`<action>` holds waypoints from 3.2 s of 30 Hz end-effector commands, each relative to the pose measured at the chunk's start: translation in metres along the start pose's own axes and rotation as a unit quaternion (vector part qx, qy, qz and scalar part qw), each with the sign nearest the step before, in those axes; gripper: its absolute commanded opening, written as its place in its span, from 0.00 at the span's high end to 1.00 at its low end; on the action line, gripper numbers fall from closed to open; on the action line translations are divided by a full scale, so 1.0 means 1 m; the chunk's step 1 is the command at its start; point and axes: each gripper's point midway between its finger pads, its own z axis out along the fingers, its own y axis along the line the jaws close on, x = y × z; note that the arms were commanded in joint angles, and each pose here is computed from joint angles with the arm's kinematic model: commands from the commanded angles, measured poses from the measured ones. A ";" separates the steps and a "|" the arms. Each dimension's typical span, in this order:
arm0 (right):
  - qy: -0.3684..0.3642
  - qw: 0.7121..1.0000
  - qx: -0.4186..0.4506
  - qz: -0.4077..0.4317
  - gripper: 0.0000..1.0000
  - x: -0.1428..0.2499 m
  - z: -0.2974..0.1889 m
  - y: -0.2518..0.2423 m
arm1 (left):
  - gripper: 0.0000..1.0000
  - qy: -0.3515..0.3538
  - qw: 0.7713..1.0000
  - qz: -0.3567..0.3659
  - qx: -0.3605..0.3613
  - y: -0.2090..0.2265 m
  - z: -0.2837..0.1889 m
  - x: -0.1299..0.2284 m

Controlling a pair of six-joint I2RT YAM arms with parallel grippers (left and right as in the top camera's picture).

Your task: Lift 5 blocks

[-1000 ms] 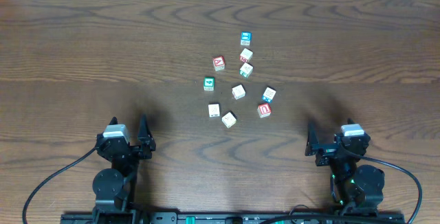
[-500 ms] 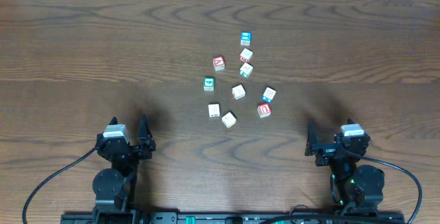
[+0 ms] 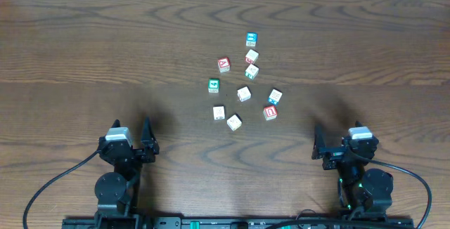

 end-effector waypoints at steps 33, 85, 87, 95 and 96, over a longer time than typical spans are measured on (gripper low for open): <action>0.005 1.000 -0.008 0.004 0.01 0.003 0.001 0.004 | 0.27 0.024 1.000 -0.001 -0.009 0.005 0.001 0.017; 0.188 0.967 -0.168 0.029 0.01 -0.090 0.036 0.064 | 0.27 0.024 1.000 -0.001 -0.009 0.005 0.001 0.017; 0.235 0.956 -0.175 0.025 0.01 -0.096 0.049 0.074 | 0.27 0.024 1.000 -0.001 -0.009 0.005 0.001 0.017; 0.434 0.887 -0.150 -0.050 0.01 -0.094 0.074 0.111 | 0.27 0.024 1.000 -0.001 -0.009 0.005 0.001 0.017; 0.448 0.877 -0.163 -0.050 0.01 -0.090 0.074 0.119 | 0.27 0.024 1.000 -0.001 -0.009 0.005 0.001 0.017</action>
